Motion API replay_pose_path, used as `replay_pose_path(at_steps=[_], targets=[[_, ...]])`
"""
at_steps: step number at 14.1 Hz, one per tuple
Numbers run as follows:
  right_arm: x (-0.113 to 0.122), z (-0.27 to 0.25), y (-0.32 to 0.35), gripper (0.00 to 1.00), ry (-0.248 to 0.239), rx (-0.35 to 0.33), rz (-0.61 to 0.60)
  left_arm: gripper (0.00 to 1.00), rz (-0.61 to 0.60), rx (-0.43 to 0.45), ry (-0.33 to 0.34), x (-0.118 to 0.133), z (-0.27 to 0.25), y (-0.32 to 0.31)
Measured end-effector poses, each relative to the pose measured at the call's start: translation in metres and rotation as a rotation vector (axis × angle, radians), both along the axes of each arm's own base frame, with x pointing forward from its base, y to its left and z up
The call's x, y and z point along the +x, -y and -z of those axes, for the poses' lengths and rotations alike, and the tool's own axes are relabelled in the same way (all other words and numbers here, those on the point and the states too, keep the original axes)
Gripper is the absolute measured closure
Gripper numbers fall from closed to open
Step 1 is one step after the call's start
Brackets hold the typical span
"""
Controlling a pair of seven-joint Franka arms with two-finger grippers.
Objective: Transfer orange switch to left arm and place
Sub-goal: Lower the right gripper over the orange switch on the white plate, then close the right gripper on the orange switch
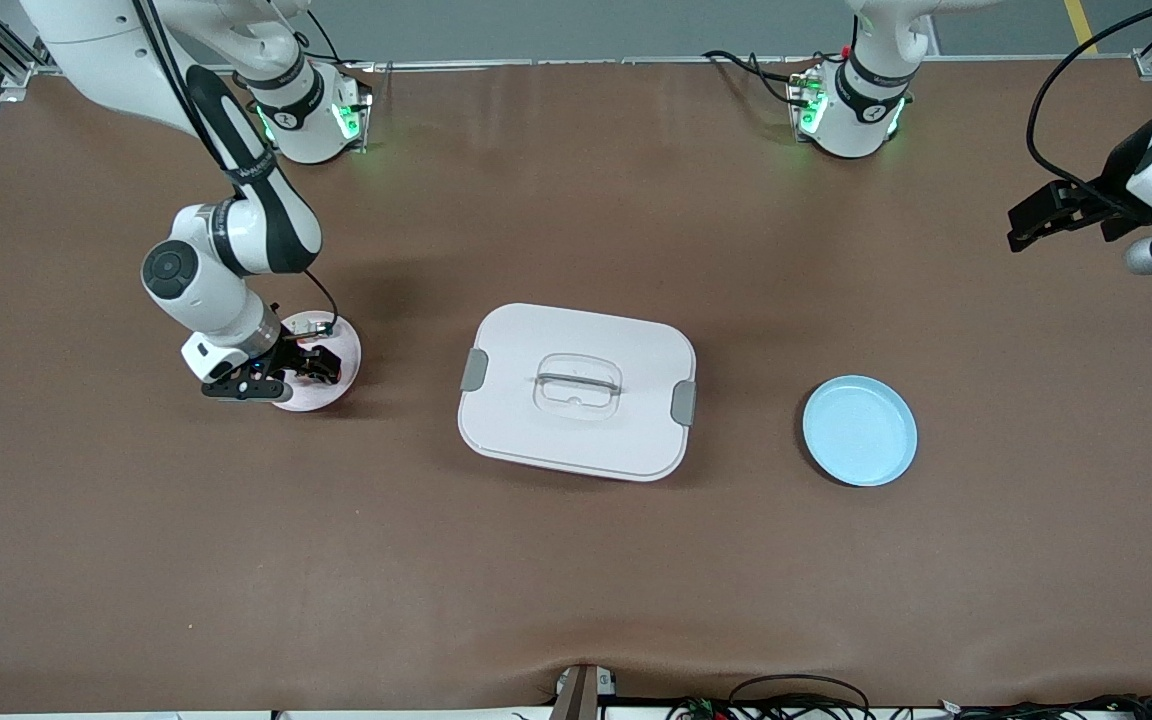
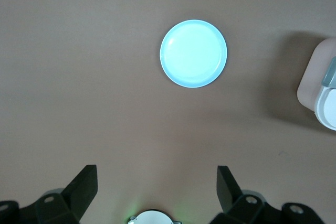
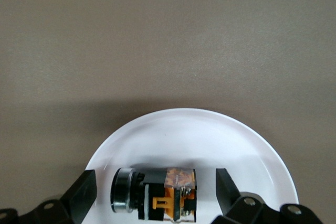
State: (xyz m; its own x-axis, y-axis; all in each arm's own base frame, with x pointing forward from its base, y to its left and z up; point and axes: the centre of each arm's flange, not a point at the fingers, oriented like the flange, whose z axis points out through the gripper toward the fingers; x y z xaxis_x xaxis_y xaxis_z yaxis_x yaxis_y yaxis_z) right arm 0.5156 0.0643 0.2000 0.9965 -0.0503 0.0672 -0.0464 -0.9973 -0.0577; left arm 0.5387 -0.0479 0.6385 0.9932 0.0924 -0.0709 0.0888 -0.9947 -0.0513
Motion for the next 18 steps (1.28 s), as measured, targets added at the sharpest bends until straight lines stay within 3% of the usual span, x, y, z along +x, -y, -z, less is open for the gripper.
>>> replay_pose_path(at_steps=[9, 10, 12, 16, 18], targets=[[-0.012, 0.027, 0.001, 0.0, -0.007, -0.006, 0.0, 0.0, -0.003, 0.0, -0.006, 0.002, 0.007, -0.002], [-0.012, 0.027, 0.001, 0.06, -0.007, -0.006, 0.0, 0.0, -0.003, 0.0, -0.008, 0.002, 0.008, -0.002], [-0.012, 0.027, 0.001, 0.28, -0.007, -0.006, 0.0, 0.0, -0.003, 0.0, -0.011, 0.002, 0.009, -0.002], [-0.011, 0.026, 0.0, 0.28, -0.015, -0.006, 0.005, 0.0, -0.003, 0.001, -0.015, 0.003, 0.014, -0.002], [-0.008, 0.017, -0.004, 0.28, -0.061, -0.001, 0.028, 0.0, -0.002, 0.0, -0.014, 0.005, 0.016, -0.002]])
